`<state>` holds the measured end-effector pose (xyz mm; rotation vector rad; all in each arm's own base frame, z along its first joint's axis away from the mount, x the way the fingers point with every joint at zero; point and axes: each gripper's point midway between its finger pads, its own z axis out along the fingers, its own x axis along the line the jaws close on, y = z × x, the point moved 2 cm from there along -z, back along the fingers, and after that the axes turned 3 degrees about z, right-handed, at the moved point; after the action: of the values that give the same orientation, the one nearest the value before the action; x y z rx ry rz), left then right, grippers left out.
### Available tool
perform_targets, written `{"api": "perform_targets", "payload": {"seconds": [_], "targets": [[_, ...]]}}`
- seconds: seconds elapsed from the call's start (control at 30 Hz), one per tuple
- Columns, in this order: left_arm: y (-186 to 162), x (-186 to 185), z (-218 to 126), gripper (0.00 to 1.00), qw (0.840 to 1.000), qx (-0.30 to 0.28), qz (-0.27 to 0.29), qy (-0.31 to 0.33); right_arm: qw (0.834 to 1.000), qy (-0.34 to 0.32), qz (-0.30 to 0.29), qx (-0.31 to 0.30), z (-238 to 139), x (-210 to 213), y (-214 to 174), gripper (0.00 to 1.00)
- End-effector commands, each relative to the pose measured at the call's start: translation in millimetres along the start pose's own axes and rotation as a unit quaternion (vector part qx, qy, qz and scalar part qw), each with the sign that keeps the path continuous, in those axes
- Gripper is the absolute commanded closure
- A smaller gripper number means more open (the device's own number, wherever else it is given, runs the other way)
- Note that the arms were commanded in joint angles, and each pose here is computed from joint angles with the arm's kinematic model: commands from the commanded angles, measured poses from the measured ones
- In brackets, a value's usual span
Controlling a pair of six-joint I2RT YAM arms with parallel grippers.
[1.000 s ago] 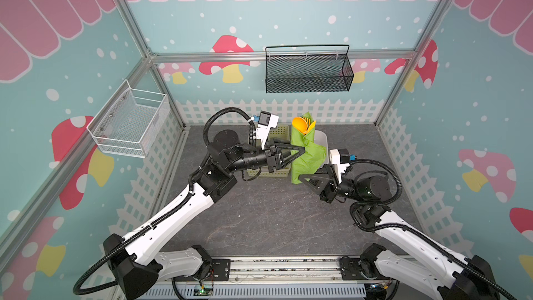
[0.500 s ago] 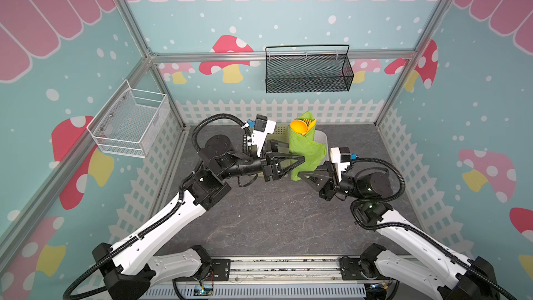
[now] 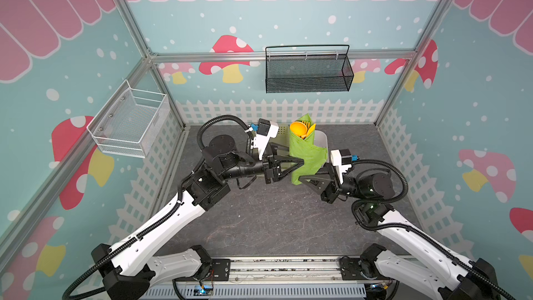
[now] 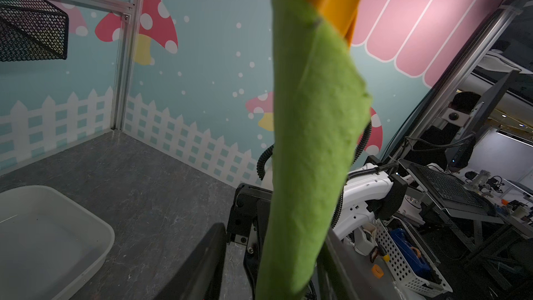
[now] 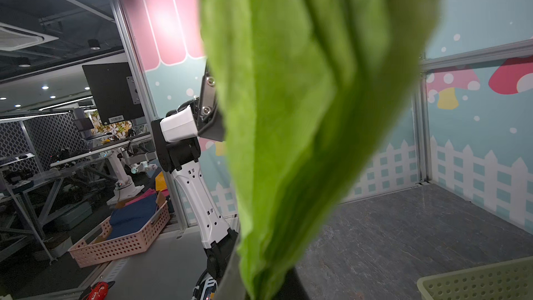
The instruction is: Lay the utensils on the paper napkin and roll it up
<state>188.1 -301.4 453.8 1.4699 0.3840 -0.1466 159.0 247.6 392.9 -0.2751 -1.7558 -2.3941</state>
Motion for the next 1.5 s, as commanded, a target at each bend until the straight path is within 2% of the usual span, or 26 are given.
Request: {"api": "perform_targets", "payload": {"seconds": [0.0,0.2,0.5,1.03,1.27,1.47], "targets": [[6,-3,2,0.50,1.000,-0.001,0.019,0.002,0.999,0.033,-0.030,-0.014,3,18,18,0.95],[6,-7,8,0.51,1.000,0.002,0.023,-0.008,0.999,0.031,-0.025,-0.011,3,16,16,0.95],[8,-7,15,0.60,1.000,0.003,0.024,-0.013,0.999,0.034,-0.019,-0.008,4,16,14,0.95],[8,-8,17,0.86,1.000,0.002,0.025,-0.015,1.000,0.019,-0.014,-0.013,2,14,13,0.94],[12,-13,12,0.92,0.999,-0.006,0.026,-0.017,0.999,-0.003,-0.015,-0.028,-3,16,22,0.83],[14,-18,8,0.93,0.999,-0.008,0.027,-0.021,0.996,-0.061,-0.042,-0.044,-8,17,45,0.62]]}}
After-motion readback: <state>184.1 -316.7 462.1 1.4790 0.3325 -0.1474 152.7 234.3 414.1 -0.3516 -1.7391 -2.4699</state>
